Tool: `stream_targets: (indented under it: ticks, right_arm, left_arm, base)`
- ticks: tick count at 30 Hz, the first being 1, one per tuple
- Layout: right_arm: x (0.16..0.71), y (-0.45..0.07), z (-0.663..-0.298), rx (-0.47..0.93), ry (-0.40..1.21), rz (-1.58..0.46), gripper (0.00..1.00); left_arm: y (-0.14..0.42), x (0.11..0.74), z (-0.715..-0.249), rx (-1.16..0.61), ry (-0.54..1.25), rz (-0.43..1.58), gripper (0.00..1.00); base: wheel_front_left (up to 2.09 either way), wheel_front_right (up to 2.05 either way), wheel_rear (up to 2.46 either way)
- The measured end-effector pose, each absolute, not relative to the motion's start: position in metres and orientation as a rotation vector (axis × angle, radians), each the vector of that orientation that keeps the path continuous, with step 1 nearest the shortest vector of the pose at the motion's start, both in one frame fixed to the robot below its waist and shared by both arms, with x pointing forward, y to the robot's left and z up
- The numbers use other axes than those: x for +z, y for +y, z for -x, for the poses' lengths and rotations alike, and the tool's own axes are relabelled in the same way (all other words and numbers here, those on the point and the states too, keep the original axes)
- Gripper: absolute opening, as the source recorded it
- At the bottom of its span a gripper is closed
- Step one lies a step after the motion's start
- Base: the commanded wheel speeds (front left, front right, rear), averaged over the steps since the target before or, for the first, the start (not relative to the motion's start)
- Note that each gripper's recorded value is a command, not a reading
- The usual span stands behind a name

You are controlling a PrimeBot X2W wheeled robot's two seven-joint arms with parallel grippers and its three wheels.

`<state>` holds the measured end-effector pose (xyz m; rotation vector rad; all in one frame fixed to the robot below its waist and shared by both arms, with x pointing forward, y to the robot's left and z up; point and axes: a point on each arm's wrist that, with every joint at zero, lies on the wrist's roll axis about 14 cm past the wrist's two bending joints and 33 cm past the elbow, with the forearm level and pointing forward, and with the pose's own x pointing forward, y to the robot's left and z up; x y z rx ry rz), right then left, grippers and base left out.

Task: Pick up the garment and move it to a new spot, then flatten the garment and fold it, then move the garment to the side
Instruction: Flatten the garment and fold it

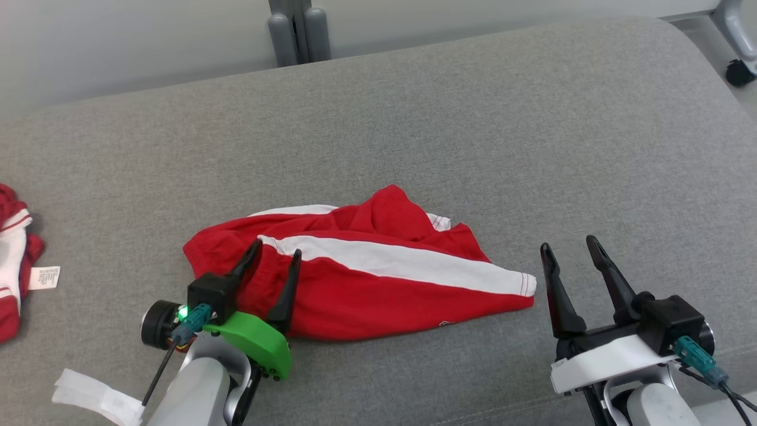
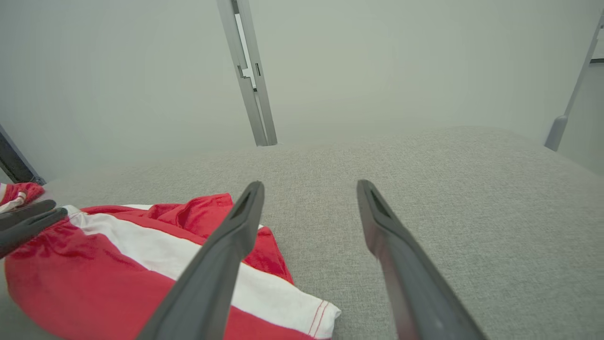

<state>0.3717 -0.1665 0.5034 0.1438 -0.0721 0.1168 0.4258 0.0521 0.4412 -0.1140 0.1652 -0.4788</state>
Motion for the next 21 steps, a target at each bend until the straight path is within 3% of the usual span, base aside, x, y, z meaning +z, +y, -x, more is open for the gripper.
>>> stream_targets:
  ticks: [6, 7, 9, 10, 11, 21]
  right_arm:
    - [0.5, -0.176, -0.374, 0.085, -0.063, -0.142, 1.0]
    - [0.499, -0.176, -0.374, 0.083, -0.061, -0.142, 1.0]
    - [0.498, -0.177, -0.375, 0.078, -0.059, -0.142, 1.0]
    - [0.498, -0.178, -0.375, 0.076, -0.058, -0.142, 1.0]
    - [0.498, -0.178, -0.375, 0.074, -0.057, -0.142, 1.0]
    - [0.495, -0.183, -0.378, 0.054, -0.05, -0.144, 1.0]
  left_arm:
    - [0.043, 0.421, -0.431, -0.505, 0.229, 0.112, 1.0]
    - [0.041, 0.42, -0.432, -0.512, 0.234, 0.111, 0.92]
    - [0.037, 0.421, -0.437, -0.521, 0.232, 0.116, 0.4]
    - [0.036, 0.423, -0.44, -0.522, 0.226, 0.122, 0.04]
    - [0.034, 0.427, -0.445, -0.525, 0.214, 0.124, 0.0]
    - [0.035, 0.482, -0.491, -0.518, 0.048, 0.116, 0.0]
  base:
    - [0.0, 0.0, 0.0]
    - [0.0, 0.0, 0.0]
    - [0.0, 0.0, 0.0]
    - [0.0, 0.0, 0.0]
    - [0.0, 0.0, 0.0]
    - [0.0, 0.0, 0.0]
